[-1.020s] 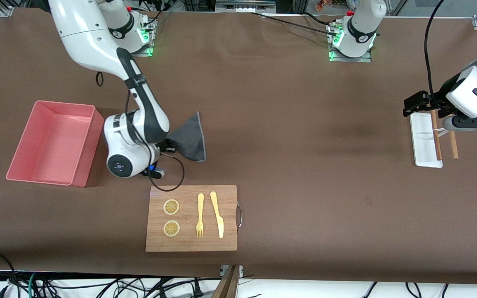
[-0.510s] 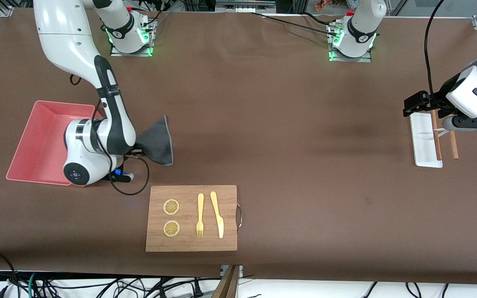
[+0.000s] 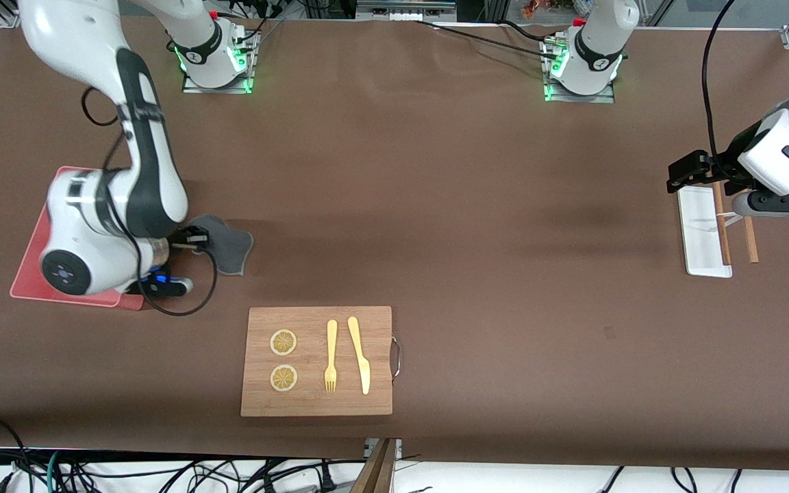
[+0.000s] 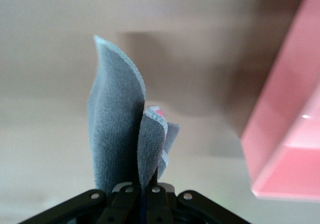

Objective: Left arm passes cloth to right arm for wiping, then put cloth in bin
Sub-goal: 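Move the cloth over the pink bin with the right gripper and lower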

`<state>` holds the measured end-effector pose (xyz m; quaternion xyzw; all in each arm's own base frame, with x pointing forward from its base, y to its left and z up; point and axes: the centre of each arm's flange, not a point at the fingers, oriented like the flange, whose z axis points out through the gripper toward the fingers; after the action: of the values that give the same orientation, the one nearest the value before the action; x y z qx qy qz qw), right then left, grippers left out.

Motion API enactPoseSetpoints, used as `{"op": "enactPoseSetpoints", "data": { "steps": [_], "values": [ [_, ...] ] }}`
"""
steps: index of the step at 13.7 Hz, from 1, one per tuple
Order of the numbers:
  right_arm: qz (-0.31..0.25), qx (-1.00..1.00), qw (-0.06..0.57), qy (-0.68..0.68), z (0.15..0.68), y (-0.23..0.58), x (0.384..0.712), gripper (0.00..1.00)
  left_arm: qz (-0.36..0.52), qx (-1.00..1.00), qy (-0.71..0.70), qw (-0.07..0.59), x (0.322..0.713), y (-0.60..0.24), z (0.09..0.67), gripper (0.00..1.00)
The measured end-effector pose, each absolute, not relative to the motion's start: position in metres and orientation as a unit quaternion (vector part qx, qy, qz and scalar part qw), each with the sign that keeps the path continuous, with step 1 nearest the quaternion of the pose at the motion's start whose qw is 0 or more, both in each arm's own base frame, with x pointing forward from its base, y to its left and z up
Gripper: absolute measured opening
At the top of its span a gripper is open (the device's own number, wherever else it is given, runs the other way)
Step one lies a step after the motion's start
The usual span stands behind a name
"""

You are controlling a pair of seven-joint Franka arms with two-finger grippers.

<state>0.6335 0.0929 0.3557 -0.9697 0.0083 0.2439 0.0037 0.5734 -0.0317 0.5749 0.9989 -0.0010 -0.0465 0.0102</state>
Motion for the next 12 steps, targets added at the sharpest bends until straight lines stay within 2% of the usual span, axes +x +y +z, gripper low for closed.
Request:
{"op": "enactPoseSetpoints", "data": {
  "steps": [3, 6, 9, 12],
  "values": [
    [0.246, -0.969, -0.016, -0.013, 0.420, 0.057, 0.625, 0.02, -0.046, 0.999, -0.001, 0.010, 0.573, -0.032, 0.575, 1.00],
    [0.247, -0.968, -0.019, -0.039, 0.455, -0.006, 0.621, 0.02, -0.046, 0.999, -0.001, 0.010, 0.573, -0.032, 0.575, 1.00],
    [0.255, -0.964, -0.041, -0.069, 0.464, -0.068, 0.615, 0.02, -0.046, 0.999, -0.001, 0.010, 0.573, -0.032, 0.575, 1.00],
    [0.264, -0.961, -0.037, -0.073, 0.451, -0.109, 0.614, 0.02, -0.046, 0.999, -0.001, 0.010, 0.573, -0.032, 0.575, 1.00]
  ]
}}
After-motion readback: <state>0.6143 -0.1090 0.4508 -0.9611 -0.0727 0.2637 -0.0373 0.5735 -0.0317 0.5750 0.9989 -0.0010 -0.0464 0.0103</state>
